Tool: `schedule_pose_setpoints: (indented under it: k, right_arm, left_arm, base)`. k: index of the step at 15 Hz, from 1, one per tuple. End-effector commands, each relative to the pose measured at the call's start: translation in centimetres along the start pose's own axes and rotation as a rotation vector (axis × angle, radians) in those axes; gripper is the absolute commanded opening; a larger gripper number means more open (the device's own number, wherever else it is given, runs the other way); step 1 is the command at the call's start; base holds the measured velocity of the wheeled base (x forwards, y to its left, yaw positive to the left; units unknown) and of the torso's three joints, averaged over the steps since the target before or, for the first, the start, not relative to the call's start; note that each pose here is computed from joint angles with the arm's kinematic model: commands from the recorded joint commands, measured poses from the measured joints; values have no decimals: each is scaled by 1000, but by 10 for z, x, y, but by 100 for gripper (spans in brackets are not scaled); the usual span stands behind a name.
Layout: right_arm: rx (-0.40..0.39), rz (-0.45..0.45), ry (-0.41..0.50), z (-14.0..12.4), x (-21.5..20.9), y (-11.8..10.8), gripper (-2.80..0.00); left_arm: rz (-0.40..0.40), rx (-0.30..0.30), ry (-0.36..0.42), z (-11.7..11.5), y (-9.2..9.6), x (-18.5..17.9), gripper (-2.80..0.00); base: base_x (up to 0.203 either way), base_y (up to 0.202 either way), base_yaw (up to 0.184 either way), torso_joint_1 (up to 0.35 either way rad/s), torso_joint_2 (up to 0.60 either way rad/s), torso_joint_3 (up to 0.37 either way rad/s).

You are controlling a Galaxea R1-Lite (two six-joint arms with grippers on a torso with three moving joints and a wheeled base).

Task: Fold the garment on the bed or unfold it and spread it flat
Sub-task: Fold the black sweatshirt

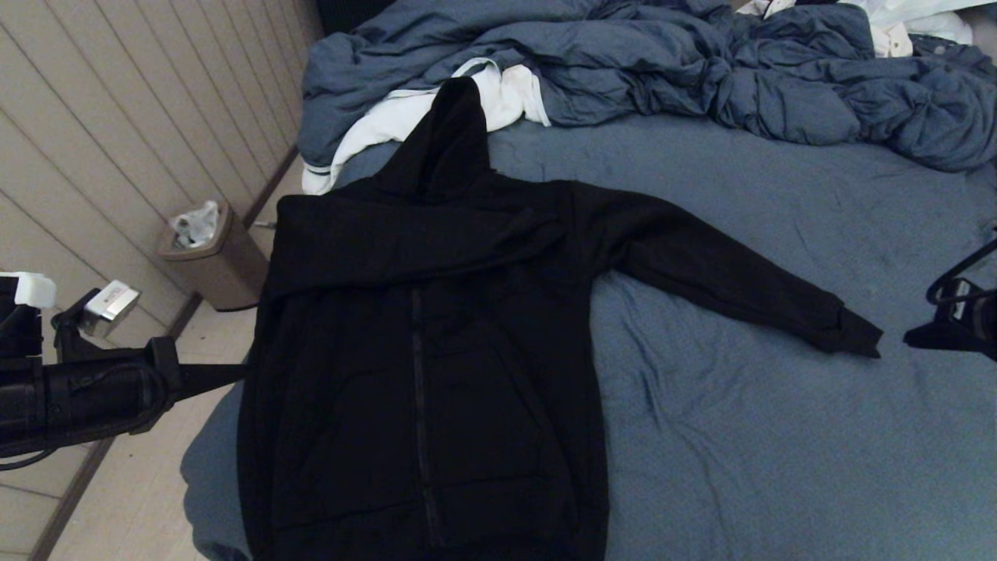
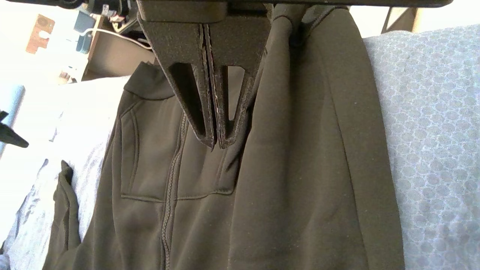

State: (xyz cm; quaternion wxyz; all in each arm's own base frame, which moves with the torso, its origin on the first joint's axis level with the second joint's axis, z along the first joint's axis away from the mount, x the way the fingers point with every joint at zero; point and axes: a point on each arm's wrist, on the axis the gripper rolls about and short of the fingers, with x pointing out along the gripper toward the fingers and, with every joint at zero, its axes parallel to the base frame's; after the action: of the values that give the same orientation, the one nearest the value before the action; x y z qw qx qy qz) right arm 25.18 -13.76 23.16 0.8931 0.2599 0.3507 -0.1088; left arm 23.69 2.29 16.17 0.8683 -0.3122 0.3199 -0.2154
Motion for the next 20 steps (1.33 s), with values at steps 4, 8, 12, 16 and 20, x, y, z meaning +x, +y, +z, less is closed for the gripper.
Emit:
schedule_pose_setpoints:
  k: [4, 8, 12, 16, 20]
  right_arm:
    - [53, -54, 2, 19, 17, -31, -280]
    - [60, -84, 38, 30, 30, -51, 0]
    - [42, -79, 31, 35, 34, -53, 0]
    - [58, -59, 67, 38, 55, -57, 0]
    - [91, -23, 98, 41, 79, -59, 0]
  left_arm:
    - [-1, -9, 9, -3, 1, 1, -280]
    - [0, -8, 9, -2, 2, 1, -280]
    - [0, -8, 9, -3, 2, 1, -280]
    - [0, -12, 13, -3, 3, 2, -280]
    - [0, -15, 18, -4, 4, 2, -280]
  base:
    - [0, 0, 0, 0, 0, 0]
    - [0, 0, 0, 0, 0, 0]
    - [0, 0, 0, 0, 0, 0]
    - [0, 0, 0, 0, 0, 0]
    - [0, 0, 0, 0, 0, 0]
